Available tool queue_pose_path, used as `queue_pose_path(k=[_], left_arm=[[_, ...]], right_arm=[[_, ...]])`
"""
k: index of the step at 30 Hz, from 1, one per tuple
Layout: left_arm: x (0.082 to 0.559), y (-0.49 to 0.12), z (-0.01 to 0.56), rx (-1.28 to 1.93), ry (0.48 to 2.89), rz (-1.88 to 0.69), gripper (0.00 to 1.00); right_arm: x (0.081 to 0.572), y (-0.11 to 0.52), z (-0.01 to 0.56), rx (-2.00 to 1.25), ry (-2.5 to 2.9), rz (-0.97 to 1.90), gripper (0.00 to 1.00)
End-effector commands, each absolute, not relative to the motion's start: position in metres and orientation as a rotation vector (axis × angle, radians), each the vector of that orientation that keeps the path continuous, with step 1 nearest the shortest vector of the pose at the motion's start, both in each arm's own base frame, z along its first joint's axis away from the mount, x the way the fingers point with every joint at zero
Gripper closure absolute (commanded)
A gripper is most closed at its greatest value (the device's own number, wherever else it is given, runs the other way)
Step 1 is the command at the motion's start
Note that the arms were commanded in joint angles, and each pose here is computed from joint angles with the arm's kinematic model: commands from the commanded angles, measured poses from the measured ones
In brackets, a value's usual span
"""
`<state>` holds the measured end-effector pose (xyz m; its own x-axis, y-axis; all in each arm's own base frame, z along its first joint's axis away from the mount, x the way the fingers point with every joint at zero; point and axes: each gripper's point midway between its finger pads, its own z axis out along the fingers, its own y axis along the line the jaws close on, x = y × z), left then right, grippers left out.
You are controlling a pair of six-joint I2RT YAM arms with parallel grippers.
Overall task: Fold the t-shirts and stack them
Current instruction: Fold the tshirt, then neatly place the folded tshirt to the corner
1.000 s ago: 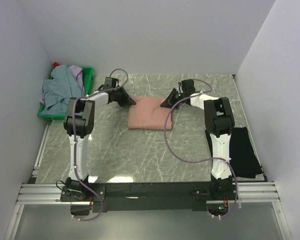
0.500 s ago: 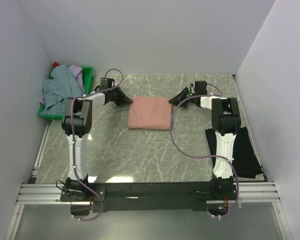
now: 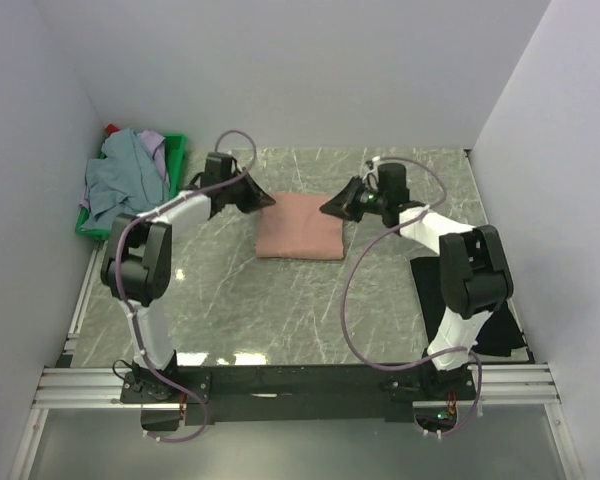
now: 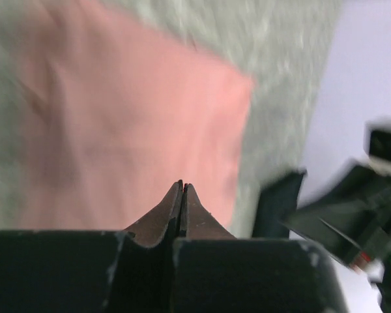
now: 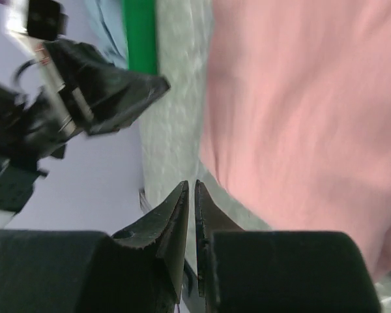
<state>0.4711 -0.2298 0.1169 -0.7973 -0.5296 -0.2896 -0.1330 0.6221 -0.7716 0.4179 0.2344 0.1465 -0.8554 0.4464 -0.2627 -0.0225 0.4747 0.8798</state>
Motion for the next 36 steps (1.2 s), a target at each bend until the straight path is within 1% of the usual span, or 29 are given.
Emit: queue_pose_path(k=[1, 4, 6, 8, 11, 13, 17, 18, 19, 22, 25, 26, 27, 29, 30, 33, 36], left_arm=[[0.425, -0.26, 0.116, -0.48, 2.368, -1.189, 0.99], [0.395, -0.264, 0.086, -0.517, 2.43, -1.225, 0.99], [0.378, -0.254, 0.056, -0.573, 2.505, -1.16, 0.99], [0.363, -0.244, 0.032, -0.618, 2.564, -1.111, 0.99], [0.354, -0.223, 0.014, -0.703, 2.59, -1.027, 0.99], [0.355, -0.21, 0.015, -0.736, 2.575, -1.006, 0.99], [0.361, -0.198, 0.028, -0.699, 2.545, -0.954, 0.99], [0.362, -0.199, 0.033, -0.685, 2.533, -0.961, 0.98], [0.36, -0.197, 0.036, -0.684, 2.545, -0.947, 0.94], [0.364, -0.191, 0.042, -0.665, 2.551, -0.891, 0.89], [0.368, -0.177, 0.042, -0.695, 2.545, -0.868, 0.88], [0.37, -0.178, 0.045, -0.69, 2.54, -0.878, 0.88], [0.372, -0.174, 0.045, -0.694, 2.539, -0.855, 0.88], [0.381, -0.178, 0.06, -0.635, 2.518, -0.843, 0.87], [0.384, -0.179, 0.065, -0.616, 2.512, -0.832, 0.87], [0.393, -0.188, 0.081, -0.547, 2.502, -0.783, 0.83], [0.397, -0.204, 0.087, -0.49, 2.517, -0.783, 0.83]], right_arm=[[0.395, 0.251, 0.119, 0.332, 2.324, 1.363, 0.85], [0.378, 0.259, 0.088, 0.335, 2.407, 1.342, 0.85], [0.37, 0.258, 0.069, 0.375, 2.442, 1.365, 0.86], [0.362, 0.245, 0.048, 0.442, 2.48, 1.342, 0.86], [0.353, 0.22, 0.024, 0.551, 2.517, 1.274, 0.87], [0.348, 0.207, 0.014, 0.59, 2.533, 1.236, 0.86], [0.349, 0.187, 0.012, 0.63, 2.524, 1.178, 0.87], [0.349, 0.184, 0.017, 0.621, 2.521, 1.168, 0.87], [0.35, 0.182, 0.019, 0.616, 2.518, 1.154, 0.87], [0.353, 0.173, 0.025, 0.613, 2.501, 1.092, 0.86], [0.358, 0.164, 0.032, 0.61, 2.478, 1.073, 0.82], [0.359, 0.163, 0.033, 0.603, 2.473, 1.075, 0.79], [0.361, 0.163, 0.037, 0.57, 2.463, 1.065, 0.71], [0.368, 0.167, 0.049, 0.503, 2.434, 1.072, 0.62], [0.371, 0.167, 0.05, 0.473, 2.425, 1.053, 0.54], [0.382, 0.17, 0.053, 0.41, 2.416, 1.004, 0.44], [0.39, 0.177, 0.045, 0.377, 2.443, 0.96, 0.39]])
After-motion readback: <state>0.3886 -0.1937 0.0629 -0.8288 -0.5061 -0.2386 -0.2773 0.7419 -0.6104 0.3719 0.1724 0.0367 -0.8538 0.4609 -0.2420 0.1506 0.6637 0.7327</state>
